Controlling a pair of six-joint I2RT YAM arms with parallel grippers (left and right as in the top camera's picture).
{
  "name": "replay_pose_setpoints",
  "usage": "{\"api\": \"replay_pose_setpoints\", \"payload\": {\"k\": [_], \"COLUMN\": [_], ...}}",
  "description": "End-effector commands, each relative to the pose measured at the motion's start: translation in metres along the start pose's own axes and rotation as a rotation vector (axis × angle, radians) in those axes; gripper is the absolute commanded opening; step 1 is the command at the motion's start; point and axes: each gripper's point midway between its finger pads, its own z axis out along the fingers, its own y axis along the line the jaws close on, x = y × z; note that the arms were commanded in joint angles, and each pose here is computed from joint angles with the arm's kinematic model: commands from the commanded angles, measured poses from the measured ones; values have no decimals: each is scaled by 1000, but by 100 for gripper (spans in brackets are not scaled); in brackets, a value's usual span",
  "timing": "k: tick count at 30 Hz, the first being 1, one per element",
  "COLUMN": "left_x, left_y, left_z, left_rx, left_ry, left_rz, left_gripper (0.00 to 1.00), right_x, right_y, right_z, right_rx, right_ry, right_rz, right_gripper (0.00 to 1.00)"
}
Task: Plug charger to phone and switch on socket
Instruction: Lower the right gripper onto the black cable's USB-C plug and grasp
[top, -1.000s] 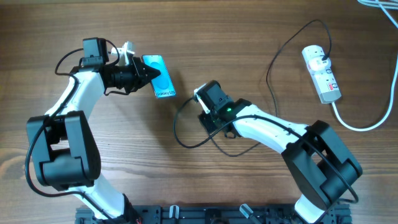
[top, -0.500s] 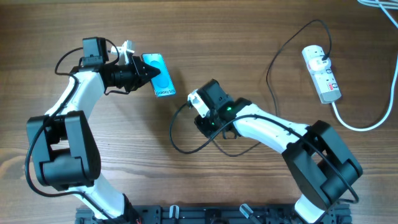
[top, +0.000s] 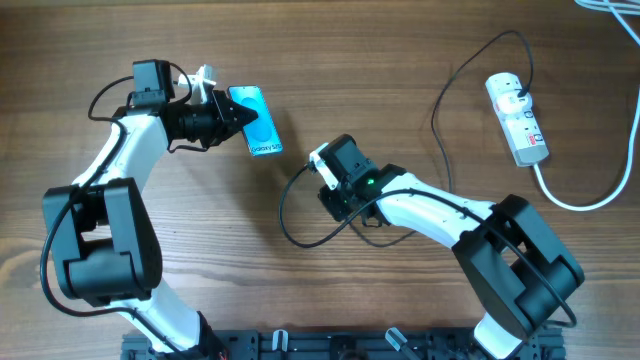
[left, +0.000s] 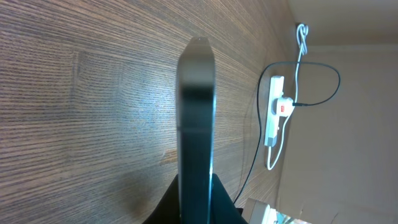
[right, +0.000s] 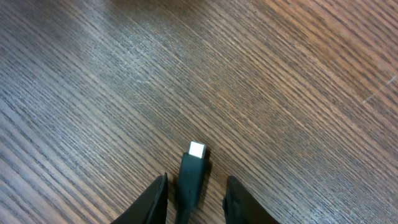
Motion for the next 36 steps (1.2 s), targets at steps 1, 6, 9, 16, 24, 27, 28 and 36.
{"api": "replay_pose_setpoints", "payload": {"k": [1,6,9,16,24,27,28,36], "left_x": [1,1,1,2,1,1,1,1], "left_y": [-1,-3,-4,-9,-12,-12,-12,-12], "left_z": [0,0,0,-1,-1,-1,-1,-1], "left_rx": [19,30,31,58,76,76,77,77], "left_ry": [5,9,7,14,15,15,15,15], "left_rz": [-7,-5,-3,3,15,16,16,16], "left_gripper": [4,4,4,4,4,4,4,4], "right_x": [28,31,27,24,11,9,9,-2], "right_y": [-4,10,9,9,5,4,4,-6], "right_z": [8,7,7,8,7,7,7,7], "right_rx": [21,-61,-61,-61,-37,-37,-35,20], "right_ry": [90,108,91,80,36,28,26,-18], "right_rz": [82,87,87,86,54,53,54,51], "right_gripper": [20,32,4,4,22,16,16,33]}}
